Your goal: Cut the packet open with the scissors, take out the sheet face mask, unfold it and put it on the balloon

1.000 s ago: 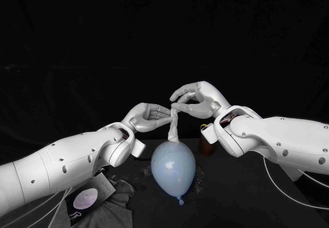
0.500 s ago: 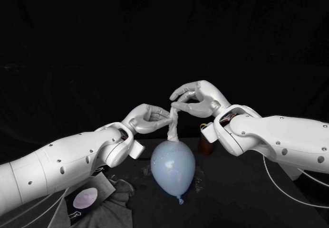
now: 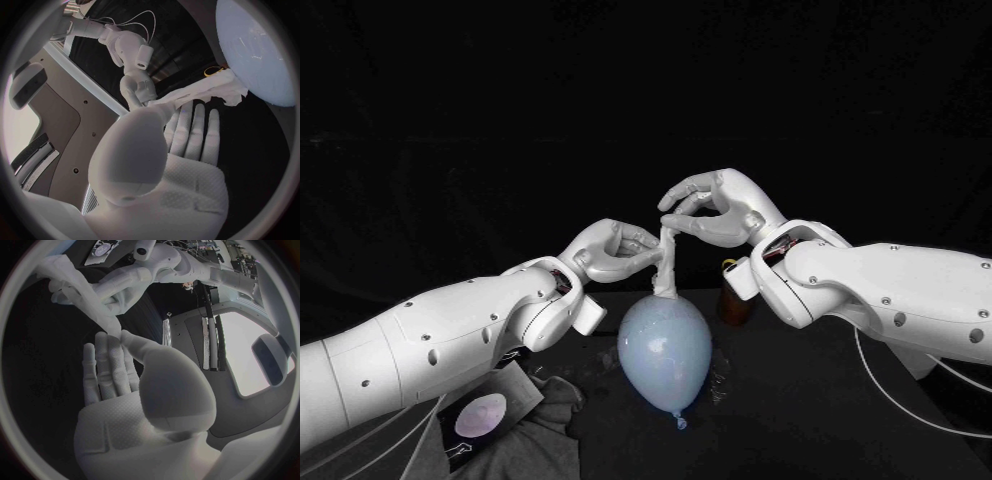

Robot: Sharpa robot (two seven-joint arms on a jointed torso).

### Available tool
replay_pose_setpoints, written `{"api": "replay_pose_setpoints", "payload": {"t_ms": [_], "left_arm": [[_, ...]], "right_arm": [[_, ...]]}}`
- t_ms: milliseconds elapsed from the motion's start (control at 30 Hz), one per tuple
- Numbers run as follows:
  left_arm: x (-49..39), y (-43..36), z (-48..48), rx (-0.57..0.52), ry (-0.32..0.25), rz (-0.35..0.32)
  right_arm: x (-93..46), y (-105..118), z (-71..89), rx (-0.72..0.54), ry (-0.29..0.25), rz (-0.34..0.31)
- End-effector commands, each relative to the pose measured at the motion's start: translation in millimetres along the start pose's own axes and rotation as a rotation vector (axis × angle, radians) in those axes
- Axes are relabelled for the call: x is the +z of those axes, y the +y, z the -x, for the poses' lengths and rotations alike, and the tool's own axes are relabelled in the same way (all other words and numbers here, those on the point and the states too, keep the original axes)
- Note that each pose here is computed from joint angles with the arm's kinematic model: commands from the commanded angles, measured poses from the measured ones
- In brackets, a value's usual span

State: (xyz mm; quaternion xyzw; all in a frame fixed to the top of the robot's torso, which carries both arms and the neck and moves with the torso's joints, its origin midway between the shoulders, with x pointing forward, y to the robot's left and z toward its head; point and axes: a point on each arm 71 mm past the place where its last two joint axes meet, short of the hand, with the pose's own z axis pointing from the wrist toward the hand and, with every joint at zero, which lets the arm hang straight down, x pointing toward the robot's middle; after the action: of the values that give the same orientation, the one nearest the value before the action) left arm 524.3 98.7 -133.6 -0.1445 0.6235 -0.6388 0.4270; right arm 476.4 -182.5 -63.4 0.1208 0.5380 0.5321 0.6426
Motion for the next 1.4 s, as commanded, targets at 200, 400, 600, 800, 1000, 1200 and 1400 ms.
{"api": "replay_pose_setpoints", "payload": {"t_ms": [200,400,600,800,1000,1200,1400], "left_arm": [[-2.3,-1.6,5.5,-0.026,-0.037,-0.019],[-8.7,-1.5,17.8,-0.024,-0.078,-0.015],[-12.8,-7.0,30.6,-0.031,-0.080,-0.009],[-12.0,-16.4,31.1,-0.024,0.001,0.005],[-9.1,-20.3,28.7,-0.047,0.037,0.018],[-7.3,-22.0,31.0,-0.110,0.021,0.027],[-8.0,-22.4,36.4,-0.138,-0.009,0.034]], "right_arm": [[-0.6,-4,2.0,-0.010,0.017,-0.004],[-3.3,-10,8.7,-0.032,0.014,-0.020],[-3.6,-15,14.1,-0.059,0.009,-0.029],[-1.8,-17,14.8,-0.073,0.007,-0.031],[2.0,-17,10.8,-0.077,0.018,-0.026],[5.0,-17,8.1,-0.101,0.028,-0.015],[6.0,-20,10.5,-0.120,0.031,-0.024]]}}
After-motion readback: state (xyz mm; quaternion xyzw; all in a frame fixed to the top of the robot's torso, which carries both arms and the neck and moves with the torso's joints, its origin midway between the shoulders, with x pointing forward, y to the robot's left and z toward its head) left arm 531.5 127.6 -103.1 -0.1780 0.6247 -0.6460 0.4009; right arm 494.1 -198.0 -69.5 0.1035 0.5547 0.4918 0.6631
